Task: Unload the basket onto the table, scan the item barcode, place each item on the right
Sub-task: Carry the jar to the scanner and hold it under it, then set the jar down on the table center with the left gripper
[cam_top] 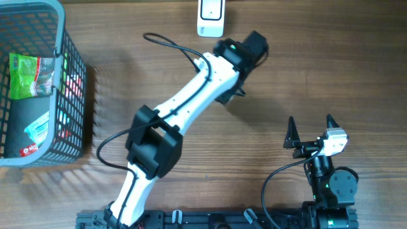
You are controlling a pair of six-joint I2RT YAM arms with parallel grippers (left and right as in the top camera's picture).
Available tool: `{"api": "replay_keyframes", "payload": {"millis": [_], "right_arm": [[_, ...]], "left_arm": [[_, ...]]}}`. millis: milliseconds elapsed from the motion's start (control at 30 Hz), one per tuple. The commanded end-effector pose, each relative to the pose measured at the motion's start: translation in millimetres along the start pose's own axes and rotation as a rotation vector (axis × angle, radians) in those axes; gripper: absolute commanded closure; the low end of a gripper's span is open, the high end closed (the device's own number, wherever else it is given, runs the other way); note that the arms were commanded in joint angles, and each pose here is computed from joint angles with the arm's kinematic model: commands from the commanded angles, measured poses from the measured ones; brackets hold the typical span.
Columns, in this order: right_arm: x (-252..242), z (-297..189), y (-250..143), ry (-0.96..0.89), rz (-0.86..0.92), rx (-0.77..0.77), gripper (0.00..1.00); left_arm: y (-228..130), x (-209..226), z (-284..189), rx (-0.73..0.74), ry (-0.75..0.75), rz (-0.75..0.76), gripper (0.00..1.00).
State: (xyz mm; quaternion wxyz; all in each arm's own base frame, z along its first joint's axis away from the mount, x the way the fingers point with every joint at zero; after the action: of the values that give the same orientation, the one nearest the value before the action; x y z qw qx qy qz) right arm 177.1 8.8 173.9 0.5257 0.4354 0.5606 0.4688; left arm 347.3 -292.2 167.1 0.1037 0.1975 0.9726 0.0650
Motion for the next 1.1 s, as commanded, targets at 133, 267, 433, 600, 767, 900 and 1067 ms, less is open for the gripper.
{"api": "replay_keyframes", "payload": {"millis": [133, 267, 433, 600, 767, 900, 1067], "right_arm": [[-1.1, -0.5, 1.2, -0.014, 0.008, -0.008, 0.00], [-1.1, -0.5, 1.2, -0.014, 0.008, -0.008, 0.00], [-1.1, -0.5, 1.2, -0.014, 0.008, -0.008, 0.00], [-1.1, -0.5, 1.2, -0.014, 0.008, -0.008, 0.00], [-1.1, -0.5, 1.2, -0.014, 0.008, -0.008, 0.00], [-1.2, -0.5, 1.4, -0.014, 0.009, -0.009, 0.00], [-1.1, -0.5, 1.2, -0.014, 0.008, -0.008, 0.00]], "left_arm": [[-19.8, 7.4, 24.7, -0.057, 0.041, -0.514, 0.41], [-30.6, 4.1, 50.6, 0.004, 0.094, -0.527, 0.41], [-34.2, 12.1, 77.5, -0.033, 0.161, -0.514, 0.38], [-36.2, 15.0, 79.3, -0.027, 0.182, -0.491, 0.18], [-36.1, 8.0, 67.8, 0.017, 0.157, -0.388, 0.03], [-36.2, -6.7, 45.5, 0.062, 0.088, -0.309, 0.01], [-20.8, -20.6, -11.8, 0.070, -0.031, -0.237, 0.00]]}}
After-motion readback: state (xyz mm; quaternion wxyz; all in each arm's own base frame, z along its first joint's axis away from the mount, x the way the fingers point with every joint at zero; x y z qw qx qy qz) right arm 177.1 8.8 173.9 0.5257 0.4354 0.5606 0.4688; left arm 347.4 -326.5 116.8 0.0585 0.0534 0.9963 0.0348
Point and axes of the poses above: each gripper's point midway between its finger pads, its own z axis out along the fingers, its own x axis along the line the jaws close on, y = z × x, the point moved 7 cm from there along -z, back along the fingers, and after that the axes turned 13 degrees about -z, right-handed, at the moved point
